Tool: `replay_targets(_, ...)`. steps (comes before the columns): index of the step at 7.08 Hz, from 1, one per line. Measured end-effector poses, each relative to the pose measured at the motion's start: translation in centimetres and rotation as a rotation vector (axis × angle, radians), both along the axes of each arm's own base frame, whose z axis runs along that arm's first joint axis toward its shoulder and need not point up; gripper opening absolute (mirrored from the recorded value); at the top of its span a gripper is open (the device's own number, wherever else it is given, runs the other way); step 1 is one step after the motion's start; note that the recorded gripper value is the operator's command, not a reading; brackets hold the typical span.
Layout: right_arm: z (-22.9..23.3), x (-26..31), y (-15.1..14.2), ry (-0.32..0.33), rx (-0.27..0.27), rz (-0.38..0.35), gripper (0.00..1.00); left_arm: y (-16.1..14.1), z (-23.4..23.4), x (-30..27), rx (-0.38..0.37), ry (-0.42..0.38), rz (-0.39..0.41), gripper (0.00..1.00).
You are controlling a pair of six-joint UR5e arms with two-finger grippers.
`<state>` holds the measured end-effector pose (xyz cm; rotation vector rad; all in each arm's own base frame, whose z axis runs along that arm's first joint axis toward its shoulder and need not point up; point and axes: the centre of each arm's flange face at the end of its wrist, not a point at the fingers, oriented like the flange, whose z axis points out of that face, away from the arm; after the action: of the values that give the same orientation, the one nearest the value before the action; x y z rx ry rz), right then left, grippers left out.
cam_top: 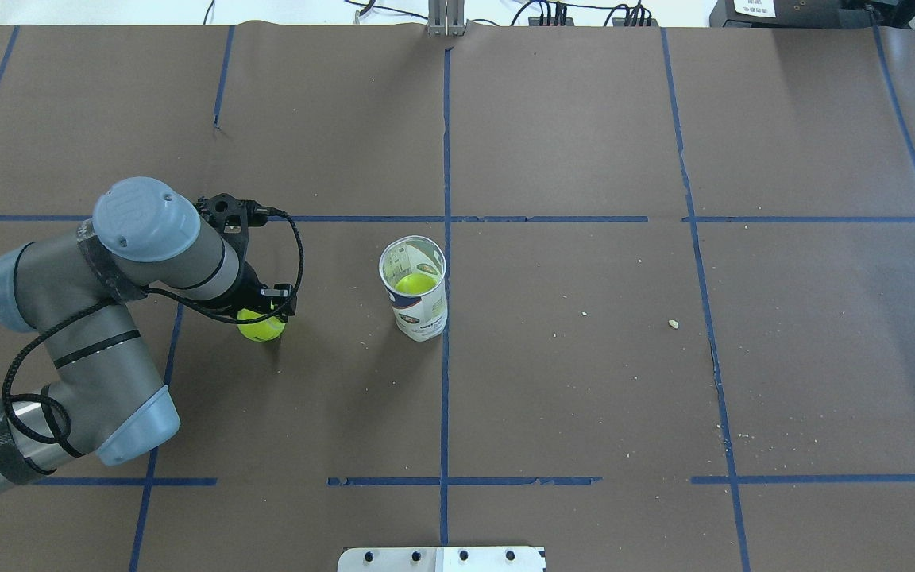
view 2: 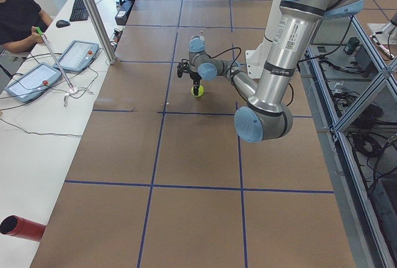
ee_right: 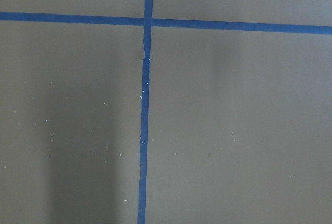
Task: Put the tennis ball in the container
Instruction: 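Close the left gripper around the tennis ball, then lift the ball and carry it over the clear cup with the left gripper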
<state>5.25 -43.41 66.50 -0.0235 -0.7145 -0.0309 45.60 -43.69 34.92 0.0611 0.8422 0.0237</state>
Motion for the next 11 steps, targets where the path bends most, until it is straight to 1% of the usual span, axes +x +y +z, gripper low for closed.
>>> replay_targets(1,0.0,0.0,0.0,0.000,0.000,0.000,1.00,0.4,-1.7,-1.3,0.014,0.015,-0.005,0.00)
replay_targets(2,0.0,0.0,0.0,0.000,0.000,0.000,1.00,1.2,-4.1,-3.6,0.024,0.014,-0.008,0.00)
replay_targets(3,0.0,0.0,0.0,0.000,0.000,0.000,1.00,1.3,-7.2,-6.6,0.033,-0.001,-0.020,0.00)
replay_targets(5,0.0,0.0,0.0,0.000,0.000,0.000,1.00,0.6,-14.9,-13.4,0.032,-0.025,-0.079,0.00)
replay_targets(6,0.0,0.0,0.0,0.000,0.000,0.000,1.00,1.0,-18.8,-15.7,0.017,-0.021,-0.090,0.00)
replay_targets(7,0.0,0.0,0.0,0.000,0.000,0.000,1.00,1.4,-22.4,-16.9,0.002,-0.003,-0.090,0.00)
replay_targets(8,0.0,0.0,0.0,0.000,0.000,0.000,1.00,1.5,-25.2,-16.8,-0.026,0.023,-0.090,0.00)
replay_targets(9,0.0,0.0,0.0,0.000,0.000,0.000,1.00,1.3,-27.3,-15.1,-0.069,0.039,-0.092,0.00)
replay_targets(11,0.0,0.0,0.0,0.000,0.000,0.000,1.00,0.9,-30.4,-9.5,-0.134,0.034,-0.072,0.00)
